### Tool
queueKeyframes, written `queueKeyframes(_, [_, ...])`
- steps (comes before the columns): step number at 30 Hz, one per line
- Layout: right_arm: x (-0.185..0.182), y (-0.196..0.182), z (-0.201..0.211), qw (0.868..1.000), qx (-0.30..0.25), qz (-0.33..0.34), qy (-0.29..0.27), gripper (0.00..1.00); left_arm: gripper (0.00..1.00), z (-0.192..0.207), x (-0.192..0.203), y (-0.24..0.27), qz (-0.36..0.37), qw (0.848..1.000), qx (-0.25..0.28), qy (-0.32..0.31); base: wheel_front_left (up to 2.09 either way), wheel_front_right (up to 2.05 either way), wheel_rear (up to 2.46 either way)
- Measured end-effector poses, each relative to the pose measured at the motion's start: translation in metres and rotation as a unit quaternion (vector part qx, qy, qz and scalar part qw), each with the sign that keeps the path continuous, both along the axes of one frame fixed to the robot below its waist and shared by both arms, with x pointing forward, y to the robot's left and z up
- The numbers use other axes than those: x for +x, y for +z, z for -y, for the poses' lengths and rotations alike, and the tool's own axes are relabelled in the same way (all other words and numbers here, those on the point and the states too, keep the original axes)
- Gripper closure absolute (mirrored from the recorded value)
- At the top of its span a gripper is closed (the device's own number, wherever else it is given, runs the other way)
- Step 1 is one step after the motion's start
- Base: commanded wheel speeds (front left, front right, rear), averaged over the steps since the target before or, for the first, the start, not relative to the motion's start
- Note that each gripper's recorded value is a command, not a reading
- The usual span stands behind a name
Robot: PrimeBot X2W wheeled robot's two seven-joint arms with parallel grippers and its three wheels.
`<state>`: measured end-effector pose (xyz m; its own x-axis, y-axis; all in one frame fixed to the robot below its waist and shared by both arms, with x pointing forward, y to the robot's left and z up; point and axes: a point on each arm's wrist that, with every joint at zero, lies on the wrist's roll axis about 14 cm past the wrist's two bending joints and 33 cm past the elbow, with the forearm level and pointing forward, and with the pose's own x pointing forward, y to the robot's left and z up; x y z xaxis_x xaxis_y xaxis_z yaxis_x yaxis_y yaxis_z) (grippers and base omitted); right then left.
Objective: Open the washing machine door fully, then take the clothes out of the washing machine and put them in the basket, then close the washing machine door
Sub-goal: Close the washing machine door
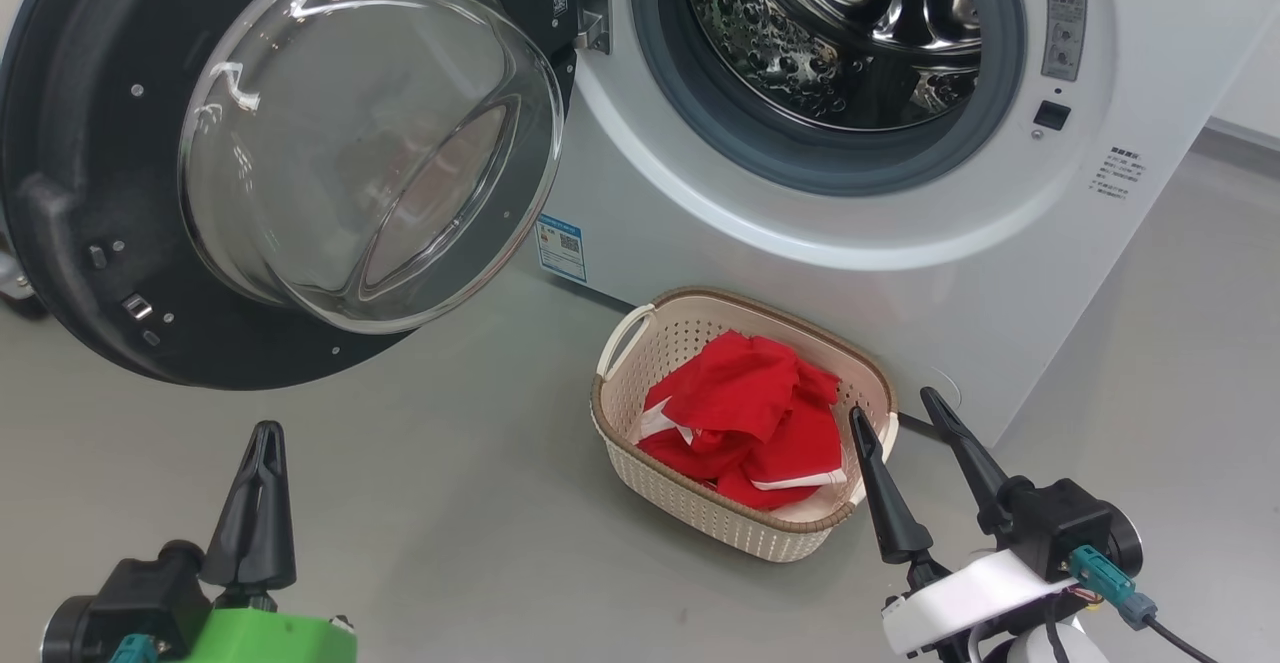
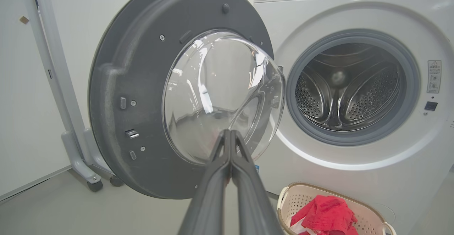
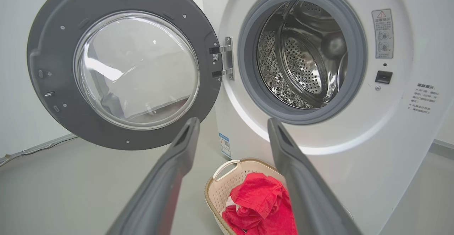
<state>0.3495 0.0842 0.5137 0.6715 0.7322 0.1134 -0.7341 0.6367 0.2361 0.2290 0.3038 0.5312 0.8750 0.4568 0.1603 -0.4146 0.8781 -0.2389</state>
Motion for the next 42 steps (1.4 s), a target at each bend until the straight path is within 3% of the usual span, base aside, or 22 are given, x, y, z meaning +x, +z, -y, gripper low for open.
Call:
queueKeyframes(10, [0.002, -0.003, 0.000, 1.000, 0.000, -0.004, -0.001, 0.00, 1.00, -0.018, -0.008, 0.015, 0.015, 0.999, 0.017, 0.028, 0.00, 0.00, 0.00])
queueKeyframes(13, [0.003, -0.003, 0.000, 1.000, 0.000, -0.003, -0.002, 0.00, 1.00, -0.033, -0.014, 0.025, 0.014, 0.998, 0.046, 0.041, 0.00, 0.00, 0.00])
queueKeyframes(24, [0.004, -0.019, 0.001, 1.000, -0.008, -0.019, 0.001, 0.00, 1.00, -0.109, -0.035, 0.084, 0.022, 0.982, 0.152, 0.114, 0.00, 0.00, 0.00])
queueKeyframes(31, [0.018, -0.032, 0.013, 0.999, -0.032, -0.015, -0.005, 0.00, 1.00, -0.158, -0.037, 0.139, 0.071, 0.968, 0.178, 0.162, 0.00, 0.00, 0.00])
queueKeyframes(34, [0.025, -0.036, 0.019, 0.999, -0.036, -0.018, -0.012, 0.00, 1.00, -0.176, -0.031, 0.144, 0.082, 0.971, 0.146, 0.173, 0.00, 0.00, 0.00])
queueKeyframes(37, [0.030, -0.040, 0.023, 0.999, -0.036, -0.022, -0.018, 0.00, 1.00, -0.197, -0.025, 0.138, 0.103, 0.974, 0.074, 0.186, 0.00, 0.00, 0.00])
queueKeyframes(42, [0.031, -0.044, 0.021, 0.999, -0.039, -0.026, -0.011, 0.00, 1.00, -0.239, -0.033, 0.121, 0.131, 0.963, -0.052, 0.230, 0.00, 0.00, 0.00])
